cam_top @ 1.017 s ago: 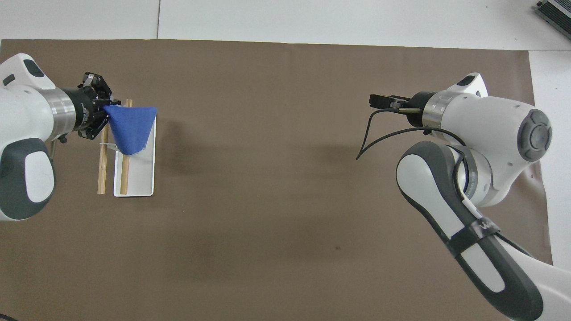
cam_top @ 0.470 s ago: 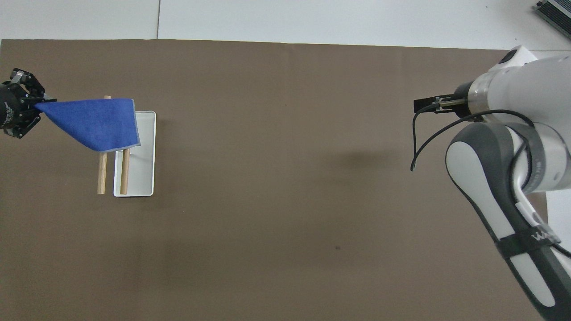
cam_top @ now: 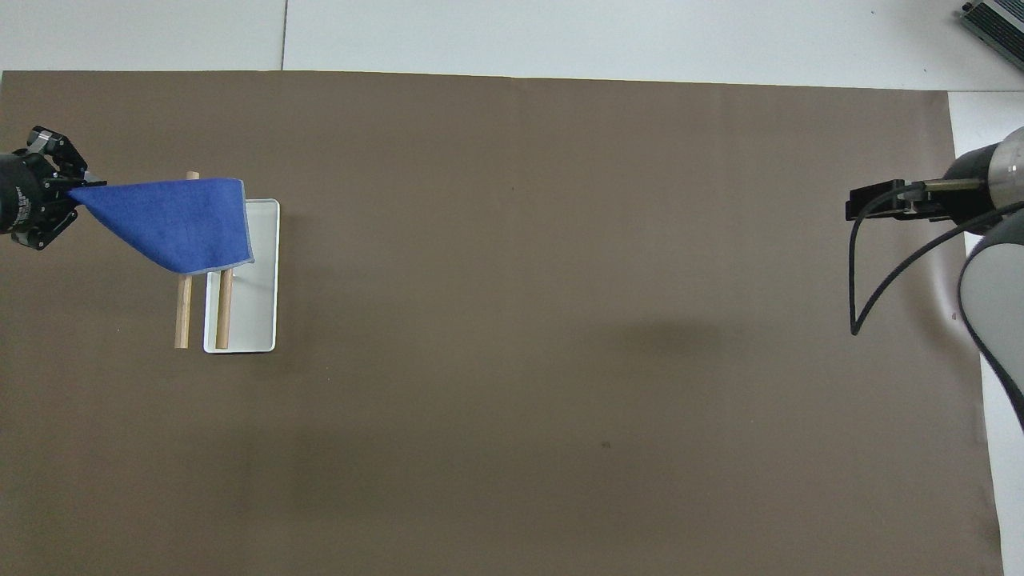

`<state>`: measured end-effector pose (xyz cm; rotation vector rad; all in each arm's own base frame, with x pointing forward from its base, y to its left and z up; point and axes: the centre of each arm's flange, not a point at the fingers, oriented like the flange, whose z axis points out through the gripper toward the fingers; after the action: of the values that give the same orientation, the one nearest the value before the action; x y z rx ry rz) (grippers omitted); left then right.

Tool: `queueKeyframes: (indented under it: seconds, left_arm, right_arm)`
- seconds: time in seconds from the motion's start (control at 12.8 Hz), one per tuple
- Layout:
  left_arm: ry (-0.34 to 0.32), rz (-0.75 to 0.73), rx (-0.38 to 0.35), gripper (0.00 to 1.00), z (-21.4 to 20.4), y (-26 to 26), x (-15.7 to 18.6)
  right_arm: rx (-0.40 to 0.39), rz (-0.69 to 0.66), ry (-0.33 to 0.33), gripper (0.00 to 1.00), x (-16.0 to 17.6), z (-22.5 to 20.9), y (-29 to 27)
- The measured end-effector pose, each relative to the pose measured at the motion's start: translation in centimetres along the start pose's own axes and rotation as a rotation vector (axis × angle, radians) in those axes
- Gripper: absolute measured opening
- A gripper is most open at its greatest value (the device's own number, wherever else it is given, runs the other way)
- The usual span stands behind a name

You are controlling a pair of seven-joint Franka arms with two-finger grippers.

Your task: Right arm passes towel to left arm to hang

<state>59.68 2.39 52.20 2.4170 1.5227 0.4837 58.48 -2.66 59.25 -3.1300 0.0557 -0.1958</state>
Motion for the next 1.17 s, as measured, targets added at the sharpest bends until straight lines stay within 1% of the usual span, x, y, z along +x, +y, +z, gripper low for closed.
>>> queueKeyframes:
  seconds: [0.16,0.31,0.55,0.94,1.17]
  left_arm:
    - [-0.006,0.000,0.010,0.02,0.5,-0.3,-0.2]
    - [-0.010,0.003,0.016,0.02,1.1,-0.6,-0.5]
    - [0.017,0.005,-0.029,0.02,1.3,-0.4,-0.4]
    - [0.050,-0.004,-0.076,0.02,5.9,-1.1,0.2]
    - [0.063,-0.021,-0.078,0.02,6.7,-2.1,1.1]
  right_arm:
    - [0.003,0.019,-0.032,1.00,-1.6,-1.9,0.8]
    - [0.005,0.056,-0.050,1.00,-2.4,-2.8,0.9]
    - [0.004,0.084,-0.057,1.00,-2.6,-2.6,1.1]
    - [0.004,0.085,-0.069,1.00,-2.7,-2.1,1.1]
    - [0.004,0.085,-0.070,1.00,-2.7,-2.1,1.0]
